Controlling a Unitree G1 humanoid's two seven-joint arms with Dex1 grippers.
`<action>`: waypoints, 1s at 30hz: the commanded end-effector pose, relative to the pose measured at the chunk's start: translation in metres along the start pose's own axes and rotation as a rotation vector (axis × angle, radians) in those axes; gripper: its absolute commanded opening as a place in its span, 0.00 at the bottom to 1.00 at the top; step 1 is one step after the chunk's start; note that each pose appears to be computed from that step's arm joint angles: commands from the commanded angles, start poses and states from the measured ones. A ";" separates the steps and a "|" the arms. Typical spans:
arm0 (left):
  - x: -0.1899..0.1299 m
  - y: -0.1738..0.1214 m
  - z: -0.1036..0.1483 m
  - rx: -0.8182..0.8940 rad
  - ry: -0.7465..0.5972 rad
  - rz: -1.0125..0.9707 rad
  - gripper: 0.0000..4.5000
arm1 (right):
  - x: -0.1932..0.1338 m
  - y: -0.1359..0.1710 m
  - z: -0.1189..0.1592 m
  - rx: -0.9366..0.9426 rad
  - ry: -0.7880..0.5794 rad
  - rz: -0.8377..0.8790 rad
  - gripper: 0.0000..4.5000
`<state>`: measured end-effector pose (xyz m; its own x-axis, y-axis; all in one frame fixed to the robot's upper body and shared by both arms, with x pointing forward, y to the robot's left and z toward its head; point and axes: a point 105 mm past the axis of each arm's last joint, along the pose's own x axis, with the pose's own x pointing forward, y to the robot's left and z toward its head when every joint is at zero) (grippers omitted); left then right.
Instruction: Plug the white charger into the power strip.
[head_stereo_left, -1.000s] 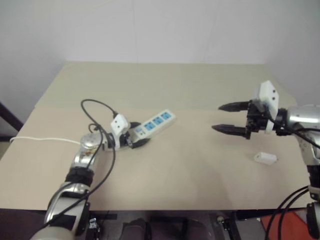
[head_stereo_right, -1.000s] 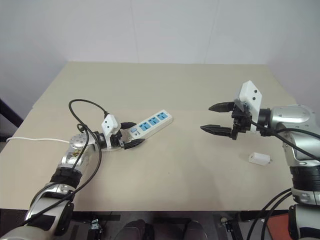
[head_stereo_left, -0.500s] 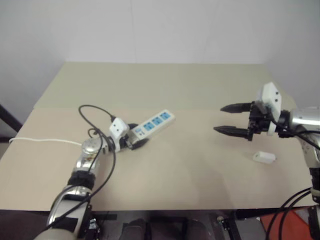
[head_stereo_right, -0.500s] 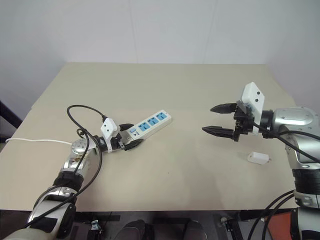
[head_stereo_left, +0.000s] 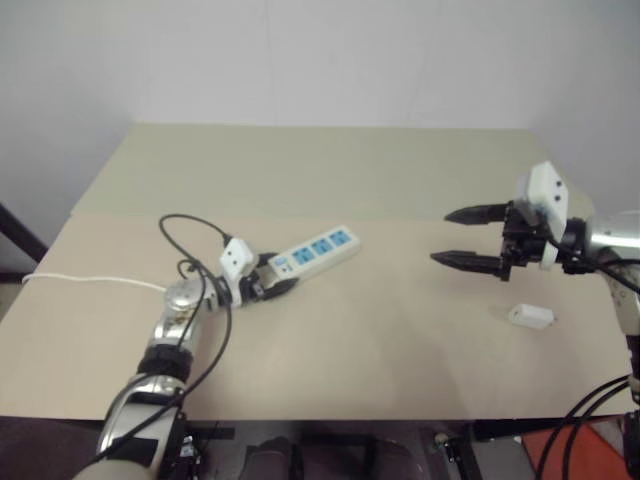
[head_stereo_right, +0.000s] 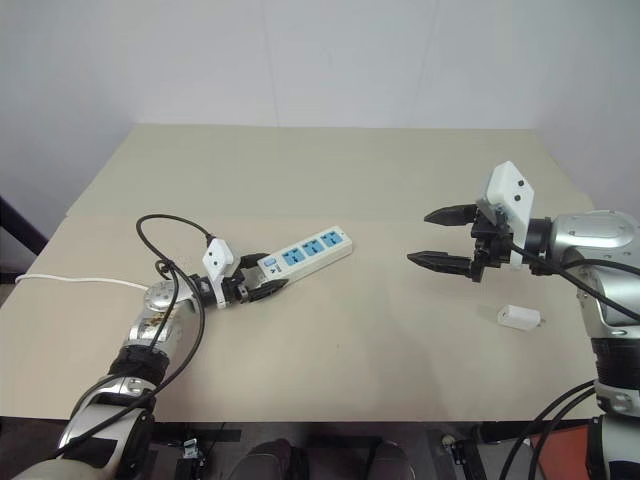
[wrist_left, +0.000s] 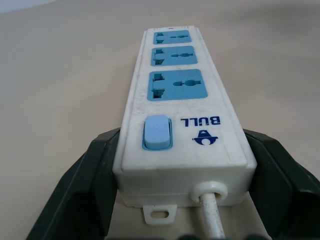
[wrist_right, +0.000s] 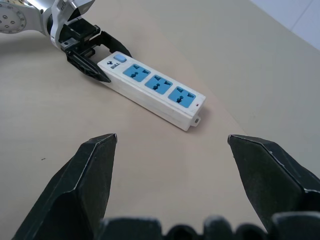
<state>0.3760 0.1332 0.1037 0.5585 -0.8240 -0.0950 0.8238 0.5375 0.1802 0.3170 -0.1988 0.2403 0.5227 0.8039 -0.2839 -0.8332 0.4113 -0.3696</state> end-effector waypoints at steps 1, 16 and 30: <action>0.005 -0.008 0.015 0.025 -0.027 -0.100 0.73 | -0.014 -0.004 0.015 -0.047 -0.025 -0.045 0.93; 0.043 -0.065 0.037 0.127 -0.060 -0.509 0.73 | -0.036 -0.002 0.009 -0.019 0.012 -0.119 0.93; 0.051 -0.076 0.005 0.214 0.032 -0.514 0.73 | -0.062 -0.003 -0.006 0.021 0.097 -0.212 0.93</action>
<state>0.3401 0.0529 0.0947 0.0823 -0.9703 -0.2273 0.9586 0.0147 0.2845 0.2919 -0.2435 0.2356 0.6596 0.6815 -0.3170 -0.7483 0.5556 -0.3625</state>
